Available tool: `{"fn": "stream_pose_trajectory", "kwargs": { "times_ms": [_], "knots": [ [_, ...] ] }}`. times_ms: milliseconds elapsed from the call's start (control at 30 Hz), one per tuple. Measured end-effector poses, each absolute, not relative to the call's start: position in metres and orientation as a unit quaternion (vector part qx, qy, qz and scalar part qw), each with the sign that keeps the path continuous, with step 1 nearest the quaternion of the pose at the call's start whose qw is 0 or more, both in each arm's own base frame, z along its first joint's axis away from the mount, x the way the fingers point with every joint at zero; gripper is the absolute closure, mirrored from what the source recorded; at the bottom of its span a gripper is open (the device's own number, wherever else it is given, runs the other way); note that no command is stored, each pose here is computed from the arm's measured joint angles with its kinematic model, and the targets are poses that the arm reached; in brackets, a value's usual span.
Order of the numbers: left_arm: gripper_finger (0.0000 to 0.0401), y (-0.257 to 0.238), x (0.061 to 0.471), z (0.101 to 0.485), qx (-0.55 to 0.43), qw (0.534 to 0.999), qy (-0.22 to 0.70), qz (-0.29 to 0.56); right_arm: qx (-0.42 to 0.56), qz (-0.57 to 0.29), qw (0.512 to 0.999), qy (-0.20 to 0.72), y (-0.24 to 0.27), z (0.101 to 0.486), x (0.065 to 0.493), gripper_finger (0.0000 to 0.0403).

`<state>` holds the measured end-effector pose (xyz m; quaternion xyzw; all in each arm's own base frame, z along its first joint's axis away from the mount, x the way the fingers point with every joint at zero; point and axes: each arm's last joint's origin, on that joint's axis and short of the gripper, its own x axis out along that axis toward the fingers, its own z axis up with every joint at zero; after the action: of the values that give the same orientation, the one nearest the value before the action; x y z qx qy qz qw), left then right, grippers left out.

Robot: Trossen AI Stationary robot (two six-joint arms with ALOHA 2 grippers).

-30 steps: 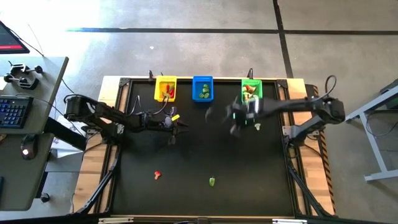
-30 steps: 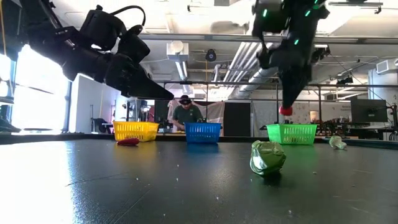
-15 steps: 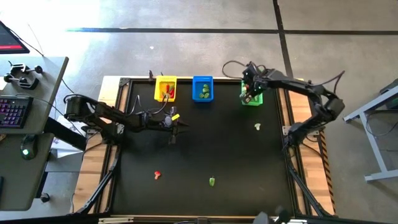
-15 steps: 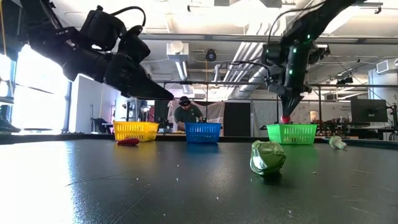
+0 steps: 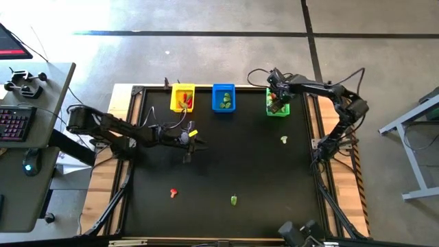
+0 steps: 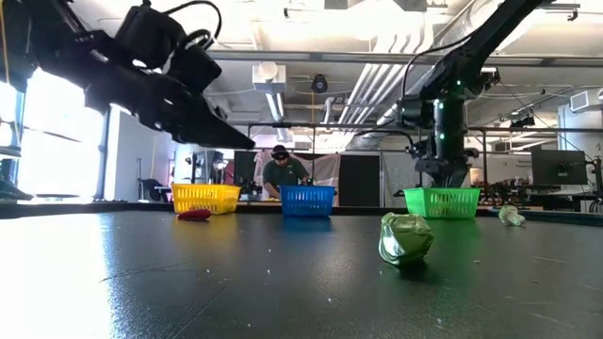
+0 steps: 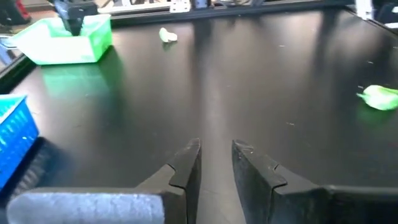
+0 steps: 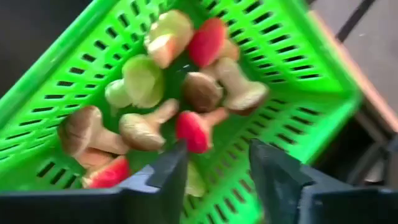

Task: Sort produce into baskets
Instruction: Put the orange mushroom into the yellow bin

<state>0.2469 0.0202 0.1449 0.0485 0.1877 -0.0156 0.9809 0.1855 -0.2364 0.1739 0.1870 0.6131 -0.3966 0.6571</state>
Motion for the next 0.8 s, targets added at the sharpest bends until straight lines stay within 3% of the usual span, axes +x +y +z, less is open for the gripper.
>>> {"fn": "stream_pose_trajectory", "kwargs": {
  "times_ms": [167,300,533,733,800],
  "knots": [
    [0.0336,0.012,0.236,0.159,0.051,0.978,0.198,-0.030,0.161,-0.411,0.667,0.600,-0.230,0.191,0.186,0.0193],
    [0.0349,0.004,0.222,0.172,0.051,0.972,0.224,-0.045,0.145,-0.413,0.696,0.570,-0.213,0.212,0.192,0.0190],
    [0.0383,-0.019,0.209,0.199,0.054,0.943,0.316,-0.096,0.092,-0.387,0.790,0.467,-0.174,0.238,0.230,0.0287],
    [0.0400,-0.044,0.202,0.209,0.061,0.913,0.376,-0.147,0.081,-0.328,0.857,0.389,-0.141,0.224,0.260,0.0385],
    [0.0398,-0.052,0.197,0.207,0.061,0.901,0.397,-0.161,0.078,-0.314,0.871,0.371,-0.130,0.218,0.266,0.0397]
  ]
}}
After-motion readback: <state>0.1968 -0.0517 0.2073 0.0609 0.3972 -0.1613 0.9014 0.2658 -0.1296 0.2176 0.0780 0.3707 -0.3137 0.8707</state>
